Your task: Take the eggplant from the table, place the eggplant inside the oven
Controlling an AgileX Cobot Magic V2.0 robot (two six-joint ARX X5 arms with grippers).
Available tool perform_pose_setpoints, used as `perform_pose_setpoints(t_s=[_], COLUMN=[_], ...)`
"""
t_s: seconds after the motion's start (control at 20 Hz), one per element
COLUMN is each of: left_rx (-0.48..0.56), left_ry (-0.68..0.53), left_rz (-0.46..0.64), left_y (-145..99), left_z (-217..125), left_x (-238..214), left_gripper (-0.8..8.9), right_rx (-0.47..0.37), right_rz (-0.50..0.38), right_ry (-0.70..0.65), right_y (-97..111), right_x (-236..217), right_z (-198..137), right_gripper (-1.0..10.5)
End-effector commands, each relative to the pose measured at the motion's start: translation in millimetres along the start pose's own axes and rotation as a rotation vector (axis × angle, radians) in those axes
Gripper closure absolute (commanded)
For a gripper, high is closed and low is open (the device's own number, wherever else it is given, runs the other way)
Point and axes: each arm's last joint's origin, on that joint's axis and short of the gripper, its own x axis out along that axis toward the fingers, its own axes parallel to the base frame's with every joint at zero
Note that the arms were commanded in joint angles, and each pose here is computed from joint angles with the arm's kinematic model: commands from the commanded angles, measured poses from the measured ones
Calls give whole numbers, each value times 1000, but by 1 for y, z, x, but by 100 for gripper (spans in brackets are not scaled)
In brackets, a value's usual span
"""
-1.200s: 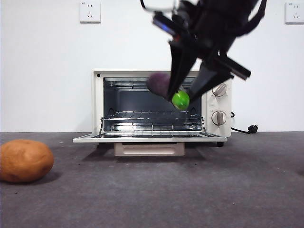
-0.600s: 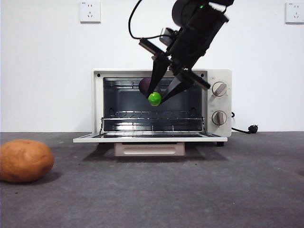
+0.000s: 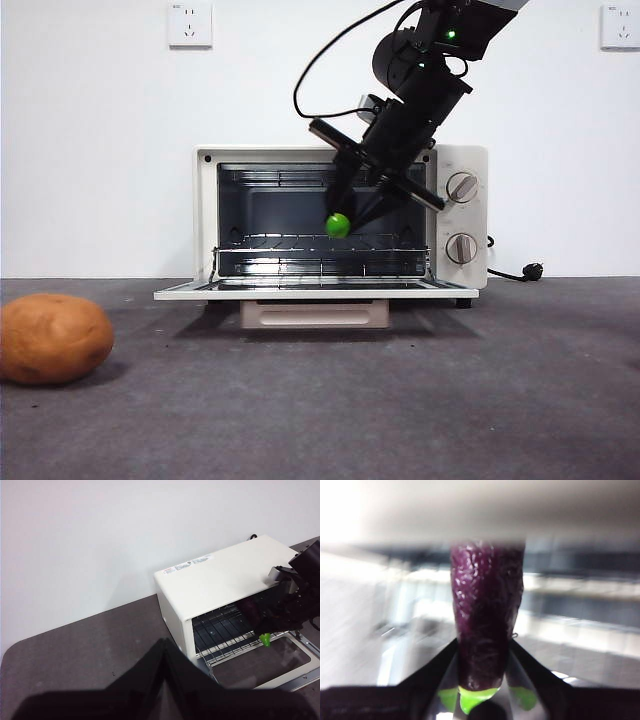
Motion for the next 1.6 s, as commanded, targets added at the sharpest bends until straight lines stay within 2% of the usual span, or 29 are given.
perform_pose_setpoints(t_s=[0.05, 0.2, 0.35, 1.05, 1.15, 1.3, 1.6], left_rx=[14, 14, 19, 25, 29, 35, 43], left_ry=[-1, -1, -3, 11, 10, 12, 14], left_rz=[-6, -6, -21, -44, -55, -63, -79], left_y=[0, -1, -3, -5, -7, -8, -10], left_z=[-1, -1, 0, -1, -1, -1, -1], left_x=[0, 0, 0, 0, 1, 2, 4], left_gripper=[819, 819, 819, 819, 819, 819, 819], right_rx=[30, 32, 31, 8, 3, -2, -77], right_rz=[-76, -128, -129, -129, -145, -189, -246], right_ry=[-15, -31, -32, -41, -28, 5, 128], right_y=[-6, -8, -7, -1, 2, 5, 14], right_x=[9, 9, 9, -1, -7, -17, -35], right_z=[-1, -1, -2, 3, 6, 7, 2], right_gripper=[958, 910, 663, 651, 590, 591, 591])
